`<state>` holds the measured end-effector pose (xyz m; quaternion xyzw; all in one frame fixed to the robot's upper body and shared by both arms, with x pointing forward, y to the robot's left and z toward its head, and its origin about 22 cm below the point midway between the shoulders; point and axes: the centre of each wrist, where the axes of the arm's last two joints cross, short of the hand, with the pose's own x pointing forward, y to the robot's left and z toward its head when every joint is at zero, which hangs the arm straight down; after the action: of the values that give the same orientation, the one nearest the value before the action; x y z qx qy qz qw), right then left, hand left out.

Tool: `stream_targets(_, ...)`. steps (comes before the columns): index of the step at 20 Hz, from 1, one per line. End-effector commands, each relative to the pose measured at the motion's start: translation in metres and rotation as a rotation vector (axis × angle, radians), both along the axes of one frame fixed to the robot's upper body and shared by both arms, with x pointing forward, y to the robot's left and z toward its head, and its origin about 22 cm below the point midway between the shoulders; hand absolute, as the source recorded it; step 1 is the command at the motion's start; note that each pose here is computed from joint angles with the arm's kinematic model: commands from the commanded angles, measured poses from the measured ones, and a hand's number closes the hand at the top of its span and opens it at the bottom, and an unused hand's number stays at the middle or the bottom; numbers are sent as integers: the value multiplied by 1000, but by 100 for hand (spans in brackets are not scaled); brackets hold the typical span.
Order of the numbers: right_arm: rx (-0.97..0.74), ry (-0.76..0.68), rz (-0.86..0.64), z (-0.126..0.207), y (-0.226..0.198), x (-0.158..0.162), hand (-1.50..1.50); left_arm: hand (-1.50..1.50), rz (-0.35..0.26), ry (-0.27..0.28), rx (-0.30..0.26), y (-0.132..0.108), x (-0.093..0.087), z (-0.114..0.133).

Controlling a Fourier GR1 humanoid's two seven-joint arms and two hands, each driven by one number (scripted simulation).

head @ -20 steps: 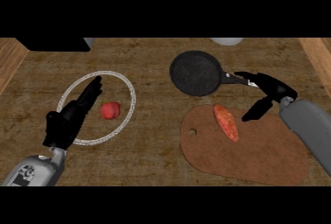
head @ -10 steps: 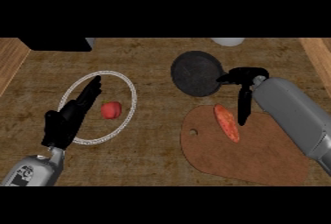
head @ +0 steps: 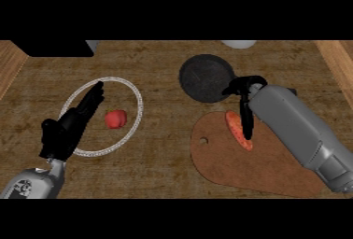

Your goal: Pick the sweet potato from the cutting board and place it in the pan

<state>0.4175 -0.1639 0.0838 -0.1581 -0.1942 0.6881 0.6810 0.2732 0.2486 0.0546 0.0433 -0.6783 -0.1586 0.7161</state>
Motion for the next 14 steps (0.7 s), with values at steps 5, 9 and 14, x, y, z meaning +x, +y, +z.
stream_targets(5,-101,-4,16,-7,2,-10,-150,0,15,18,12,3,8,8)
stream_targets(9,-93,-9,22,-23,6,-21,-150,0,8,-8,-14,-1,-7,5)
stream_targets(14,-96,-26,-16,-37,-3,-27,-150,0,5,12,12,-2,4,-6)
